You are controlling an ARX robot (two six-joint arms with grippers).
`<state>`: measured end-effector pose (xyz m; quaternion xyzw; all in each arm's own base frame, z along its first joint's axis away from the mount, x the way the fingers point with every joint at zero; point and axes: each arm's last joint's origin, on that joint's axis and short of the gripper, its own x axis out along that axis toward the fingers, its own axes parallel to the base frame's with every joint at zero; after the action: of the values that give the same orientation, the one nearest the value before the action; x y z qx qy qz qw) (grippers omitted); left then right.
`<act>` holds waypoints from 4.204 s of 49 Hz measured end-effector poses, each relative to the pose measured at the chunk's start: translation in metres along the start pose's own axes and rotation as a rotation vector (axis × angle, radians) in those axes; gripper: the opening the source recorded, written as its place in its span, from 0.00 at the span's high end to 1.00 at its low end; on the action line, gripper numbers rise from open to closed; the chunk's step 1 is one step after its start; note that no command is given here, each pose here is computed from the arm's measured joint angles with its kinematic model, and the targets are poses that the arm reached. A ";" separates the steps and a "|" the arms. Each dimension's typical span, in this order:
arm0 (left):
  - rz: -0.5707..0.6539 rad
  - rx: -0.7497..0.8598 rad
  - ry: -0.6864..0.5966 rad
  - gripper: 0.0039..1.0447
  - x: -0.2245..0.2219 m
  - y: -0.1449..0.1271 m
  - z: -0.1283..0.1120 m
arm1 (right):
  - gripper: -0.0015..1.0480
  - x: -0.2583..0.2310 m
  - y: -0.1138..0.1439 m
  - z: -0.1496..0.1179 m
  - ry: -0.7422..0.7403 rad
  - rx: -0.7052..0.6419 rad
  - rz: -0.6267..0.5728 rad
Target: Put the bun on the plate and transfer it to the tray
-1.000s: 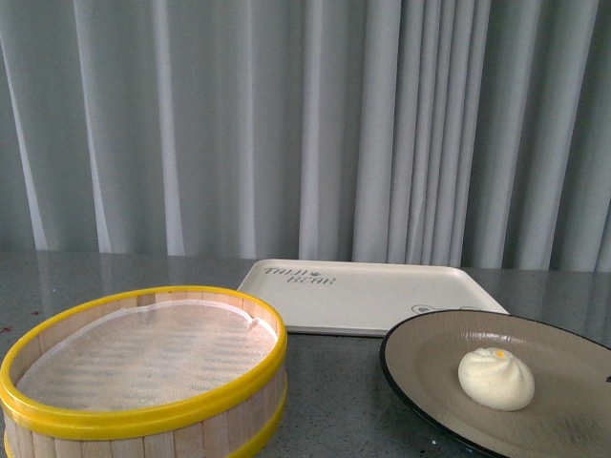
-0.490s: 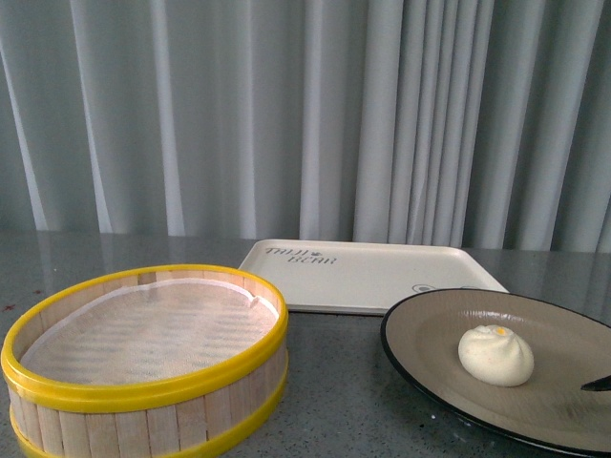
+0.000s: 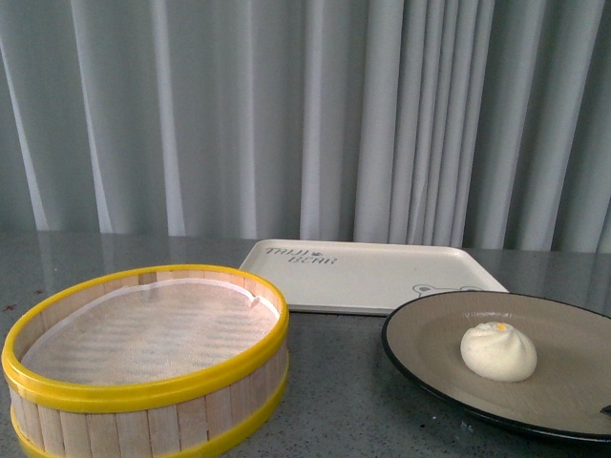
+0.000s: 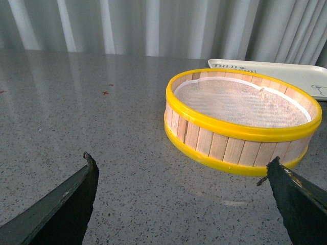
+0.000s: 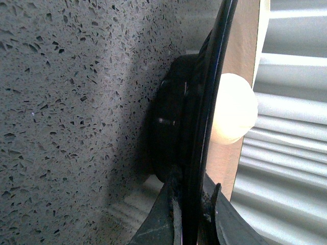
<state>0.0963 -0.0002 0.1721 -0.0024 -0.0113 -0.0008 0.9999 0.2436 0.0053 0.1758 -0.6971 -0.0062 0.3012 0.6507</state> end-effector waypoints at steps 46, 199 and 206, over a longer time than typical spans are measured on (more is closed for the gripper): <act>0.000 0.000 0.000 0.06 0.000 0.000 0.000 | 0.97 0.035 -0.095 -0.084 -0.010 0.025 -0.174; 0.000 0.000 0.000 0.06 0.000 0.000 0.000 | 0.98 -0.052 0.000 0.017 0.028 1.574 -0.674; 0.000 0.000 0.000 0.06 0.000 0.000 0.000 | 0.98 -0.061 0.012 0.023 0.026 1.574 -0.675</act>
<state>0.0963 -0.0002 0.1721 -0.0024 -0.0113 -0.0008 0.9999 0.1795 0.0000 0.1901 -0.0068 0.0049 0.0000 1.0000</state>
